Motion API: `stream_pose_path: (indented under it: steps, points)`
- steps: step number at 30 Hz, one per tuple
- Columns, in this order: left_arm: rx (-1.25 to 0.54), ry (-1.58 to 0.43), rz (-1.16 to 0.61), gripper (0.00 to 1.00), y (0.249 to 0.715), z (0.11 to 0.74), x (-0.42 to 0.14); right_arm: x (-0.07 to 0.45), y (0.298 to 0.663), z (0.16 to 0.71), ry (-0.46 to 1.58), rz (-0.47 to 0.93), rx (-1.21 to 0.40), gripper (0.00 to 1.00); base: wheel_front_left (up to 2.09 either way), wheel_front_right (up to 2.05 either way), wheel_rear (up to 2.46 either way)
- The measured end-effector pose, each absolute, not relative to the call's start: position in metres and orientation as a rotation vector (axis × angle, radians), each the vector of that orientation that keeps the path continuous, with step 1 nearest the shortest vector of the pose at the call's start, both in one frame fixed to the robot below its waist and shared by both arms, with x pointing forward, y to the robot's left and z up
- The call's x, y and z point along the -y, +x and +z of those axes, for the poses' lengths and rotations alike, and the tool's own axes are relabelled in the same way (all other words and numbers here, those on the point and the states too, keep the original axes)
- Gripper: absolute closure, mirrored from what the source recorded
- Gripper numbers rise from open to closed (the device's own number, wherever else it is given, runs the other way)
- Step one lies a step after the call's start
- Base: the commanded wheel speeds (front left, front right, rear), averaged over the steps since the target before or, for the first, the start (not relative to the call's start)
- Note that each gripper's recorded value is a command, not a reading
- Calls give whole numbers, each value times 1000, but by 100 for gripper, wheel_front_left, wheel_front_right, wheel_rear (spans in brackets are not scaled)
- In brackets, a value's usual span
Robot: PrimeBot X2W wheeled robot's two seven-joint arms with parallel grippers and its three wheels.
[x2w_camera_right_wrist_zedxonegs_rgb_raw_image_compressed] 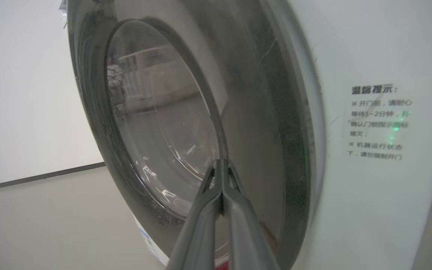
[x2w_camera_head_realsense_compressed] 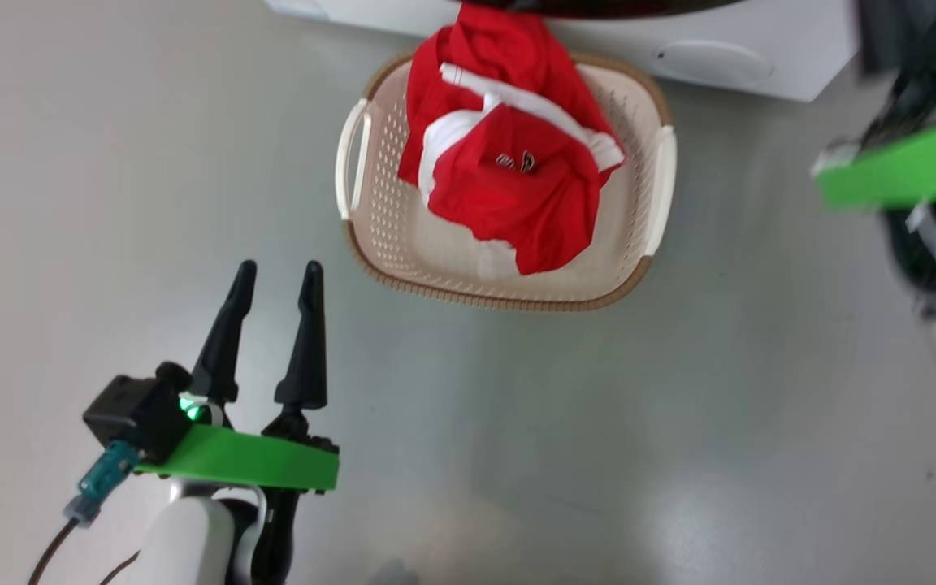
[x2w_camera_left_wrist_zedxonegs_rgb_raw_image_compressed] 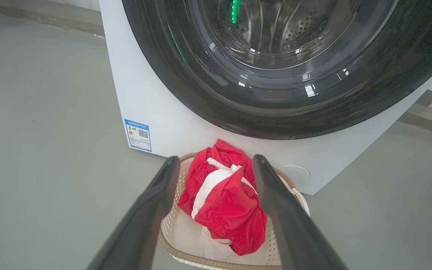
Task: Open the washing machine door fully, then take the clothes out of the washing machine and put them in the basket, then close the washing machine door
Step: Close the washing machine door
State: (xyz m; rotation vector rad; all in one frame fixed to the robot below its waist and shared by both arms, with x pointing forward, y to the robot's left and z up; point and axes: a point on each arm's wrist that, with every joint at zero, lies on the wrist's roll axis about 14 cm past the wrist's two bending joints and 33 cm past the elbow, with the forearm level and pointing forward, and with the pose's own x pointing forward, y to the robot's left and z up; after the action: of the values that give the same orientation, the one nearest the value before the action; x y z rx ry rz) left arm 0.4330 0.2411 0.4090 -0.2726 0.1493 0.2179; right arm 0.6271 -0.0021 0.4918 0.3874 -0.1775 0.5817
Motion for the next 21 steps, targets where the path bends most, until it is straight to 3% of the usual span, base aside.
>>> stream_pose_path:
  steps: [2, 3, 4, 13, 21]
  points:
    - [-142, -268, 219, 0, 431, 412, -242, 1, 611, 479, 374, 594, 129, 53, 0, 0, 0]
    - [-139, -266, 217, 0, 430, 414, -243, 2, 605, 474, 370, 594, 110, 16, 0, 0, 0]
    - [-139, -264, 220, 0, 427, 415, -244, 4, 599, 471, 367, 592, 95, 0, 0, 0, 0]
    - [-127, -235, 186, 0, 411, 425, -239, 37, 548, 461, 352, 520, 11, 0, 0, 0, 0]
    - [-93, -209, 153, 0, 395, 440, -233, 85, 495, 455, 382, 375, -52, 0, 0, 0, 0]
